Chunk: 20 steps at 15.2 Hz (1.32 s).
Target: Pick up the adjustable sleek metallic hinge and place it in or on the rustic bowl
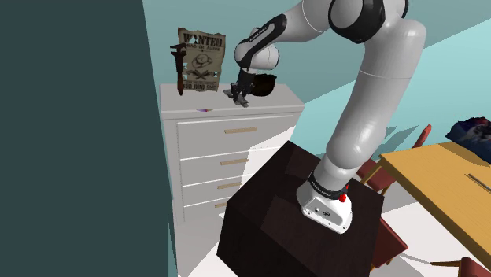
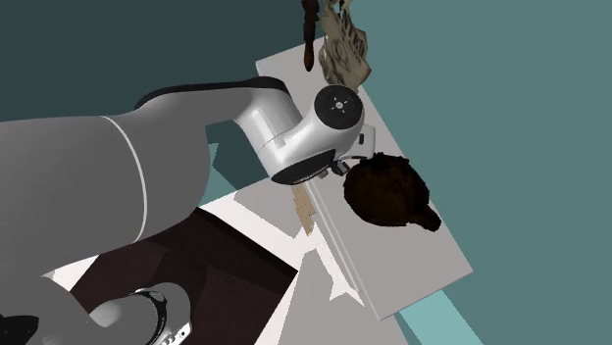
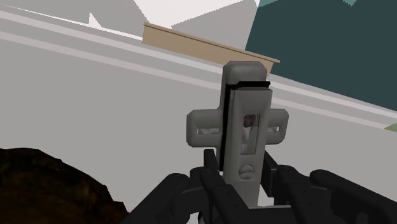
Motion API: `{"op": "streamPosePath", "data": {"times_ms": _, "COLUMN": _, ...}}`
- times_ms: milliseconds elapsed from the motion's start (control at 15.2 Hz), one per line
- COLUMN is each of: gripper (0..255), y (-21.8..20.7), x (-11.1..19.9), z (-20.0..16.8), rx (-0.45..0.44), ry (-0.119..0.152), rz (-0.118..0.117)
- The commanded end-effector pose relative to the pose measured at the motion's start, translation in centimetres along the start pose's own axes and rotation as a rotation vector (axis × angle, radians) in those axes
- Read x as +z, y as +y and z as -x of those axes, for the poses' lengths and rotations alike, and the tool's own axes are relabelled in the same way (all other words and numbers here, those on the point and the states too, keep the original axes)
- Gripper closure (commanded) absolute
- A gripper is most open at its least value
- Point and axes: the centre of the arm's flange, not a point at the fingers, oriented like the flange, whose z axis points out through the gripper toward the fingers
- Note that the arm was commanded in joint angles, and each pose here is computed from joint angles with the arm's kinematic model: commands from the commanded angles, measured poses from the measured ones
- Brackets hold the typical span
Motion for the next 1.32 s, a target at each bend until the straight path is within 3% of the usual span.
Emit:
{"op": "streamPosePath", "data": {"times_ms": 0, "gripper": 255, "y": -0.1, "x": -0.5, "z": -0.1, "rx": 0.000, "ry": 0.000, "rz": 0.000}}
{"op": "streamPosePath", "data": {"times_ms": 1254, "gripper": 255, "y": -1.1, "x": -10.5, "z": -1.1, "rx": 0.000, "ry": 0.000, "rz": 0.000}}
